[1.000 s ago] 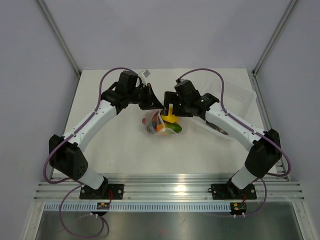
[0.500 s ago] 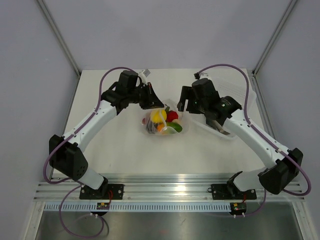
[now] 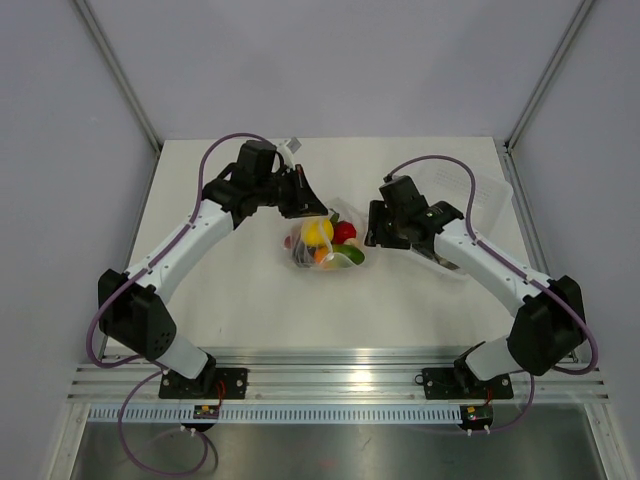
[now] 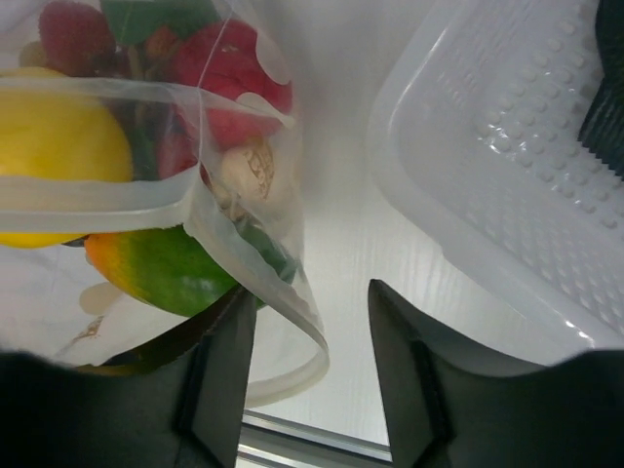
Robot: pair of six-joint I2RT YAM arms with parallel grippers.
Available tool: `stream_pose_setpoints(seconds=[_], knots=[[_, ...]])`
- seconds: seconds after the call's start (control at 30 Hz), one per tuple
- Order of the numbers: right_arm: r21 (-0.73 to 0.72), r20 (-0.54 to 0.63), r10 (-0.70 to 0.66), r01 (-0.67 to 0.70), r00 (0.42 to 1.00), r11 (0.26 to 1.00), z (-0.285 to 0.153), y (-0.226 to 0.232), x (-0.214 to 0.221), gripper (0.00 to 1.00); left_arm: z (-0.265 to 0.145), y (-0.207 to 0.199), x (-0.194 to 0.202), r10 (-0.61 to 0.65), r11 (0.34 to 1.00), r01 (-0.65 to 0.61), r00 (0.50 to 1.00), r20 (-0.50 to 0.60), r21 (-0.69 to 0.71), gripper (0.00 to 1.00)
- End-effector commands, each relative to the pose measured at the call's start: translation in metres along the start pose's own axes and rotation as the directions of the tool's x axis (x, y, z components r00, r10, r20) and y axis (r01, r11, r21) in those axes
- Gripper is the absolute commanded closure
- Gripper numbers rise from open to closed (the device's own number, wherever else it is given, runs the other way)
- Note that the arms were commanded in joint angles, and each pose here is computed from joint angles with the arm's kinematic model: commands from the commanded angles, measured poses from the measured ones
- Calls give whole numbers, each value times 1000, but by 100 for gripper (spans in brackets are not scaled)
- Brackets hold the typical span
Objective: Place the food in the zip-top bag and seal the zipper
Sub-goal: Zip the zipper food storage bag at the center of the board.
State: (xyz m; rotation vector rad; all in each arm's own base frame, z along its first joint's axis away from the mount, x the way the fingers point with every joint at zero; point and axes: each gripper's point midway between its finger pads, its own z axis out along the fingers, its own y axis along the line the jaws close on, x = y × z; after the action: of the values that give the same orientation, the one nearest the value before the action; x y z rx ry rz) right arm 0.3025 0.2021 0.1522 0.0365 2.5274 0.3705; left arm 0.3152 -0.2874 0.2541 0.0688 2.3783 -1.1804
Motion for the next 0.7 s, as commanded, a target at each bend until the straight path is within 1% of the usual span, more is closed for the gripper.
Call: stream_pose_setpoints(seconds=[0.0, 0.03, 0.07, 0.1, 0.13, 0.17, 0.2, 0.23, 0.3, 0.33, 0.37, 0.4, 0.43, 0.47, 0.5, 0.53, 0.57, 0.6, 0.63, 0.67], knots=[[-103, 13, 15, -14, 1000, 995, 5, 23, -6, 46, -12, -20, -20, 71, 997, -72, 996, 46, 36, 100], [-140, -2, 18, -18, 1000, 990, 4, 30, -4, 51, -11, -17, -23, 80, 997, -81, 995, 51, 17, 100], [-152, -12, 23, -25, 1000, 988, 5, 33, -3, 55, -14, -20, -30, 109, 994, -111, 992, 68, 13, 100], [-164, -17, 34, -37, 999, 986, 5, 36, -2, 58, -12, -17, -31, 113, 994, -113, 991, 64, -2, 100], [-182, -16, 38, -41, 999, 982, 4, 40, -4, 65, -13, -16, -35, 122, 992, -122, 990, 73, -8, 100], [-190, -14, 43, -45, 999, 981, 2, 42, -6, 69, -15, -18, -42, 143, 990, -143, 986, 88, -9, 100], [-196, -12, 54, -55, 998, 979, 1, 44, -8, 74, -12, -14, -44, 143, 990, -142, 986, 80, -17, 100], [-211, 0, 62, -61, 998, 976, -2, 49, -14, 85, -11, -13, -47, 154, 988, -153, 984, 83, -20, 100], [-232, 16, 91, -85, 996, 969, -8, 57, -24, 96, -10, -17, -55, 210, 978, -210, 973, 97, -15, 100], [-253, 41, 104, -90, 994, 963, -15, 64, -36, 100, -8, -16, -56, 229, 973, -229, 969, 92, -16, 100], [-255, 55, 117, -99, 992, 962, -18, 67, -43, 100, -8, -12, -55, 272, 962, -270, 960, 73, -30, 100], [-255, 62, 133, -113, 989, 960, -22, 69, -49, 100, -13, -19, -62, 304, 953, -302, 949, 81, -34, 96], [-269, 92, 147, -117, 985, 956, -30, 76, -64, 100, -11, -10, -66, 349, 936, -344, 935, 66, -78, 88], [-264, 98, 156, -126, 983, 956, -31, 76, -69, 100, -16, -4, -61, 355, 930, -350, 934, 33, -110, 60], [-259, 94, 170, -141, 981, 956, -32, 78, -72, 100, -21, -3, -63, 381, 918, -374, 924, 35, -130, 41], [-268, 114, 186, -150, 976, 952, -38, 81, -82, 100, -33, -1, -67, 430, 892, -415, 901, 55, -178, 24], [-266, 108, 201, -166, 974, 950, -34, 80, -86, 100, -41, 0, -68, 453, 879, -432, 889, 70, -203, 11], [-277, 110, 209, -172, 972, 945, -36, 83, -90, 100, -48, 2, -69, 475, 865, -447, 876, 87, -229, 4], [-289, 99, 213, -177, 972, 941, -35, 85, -91, 100, -64, 6, -65, 508, 843, -466, 854, 111, -267, 2], [-285, 84, 217, -185, 973, 941, -29, 86, -90, 100, -69, 5, -67, 532, 832, -482, 833, 149, -276, 2]])
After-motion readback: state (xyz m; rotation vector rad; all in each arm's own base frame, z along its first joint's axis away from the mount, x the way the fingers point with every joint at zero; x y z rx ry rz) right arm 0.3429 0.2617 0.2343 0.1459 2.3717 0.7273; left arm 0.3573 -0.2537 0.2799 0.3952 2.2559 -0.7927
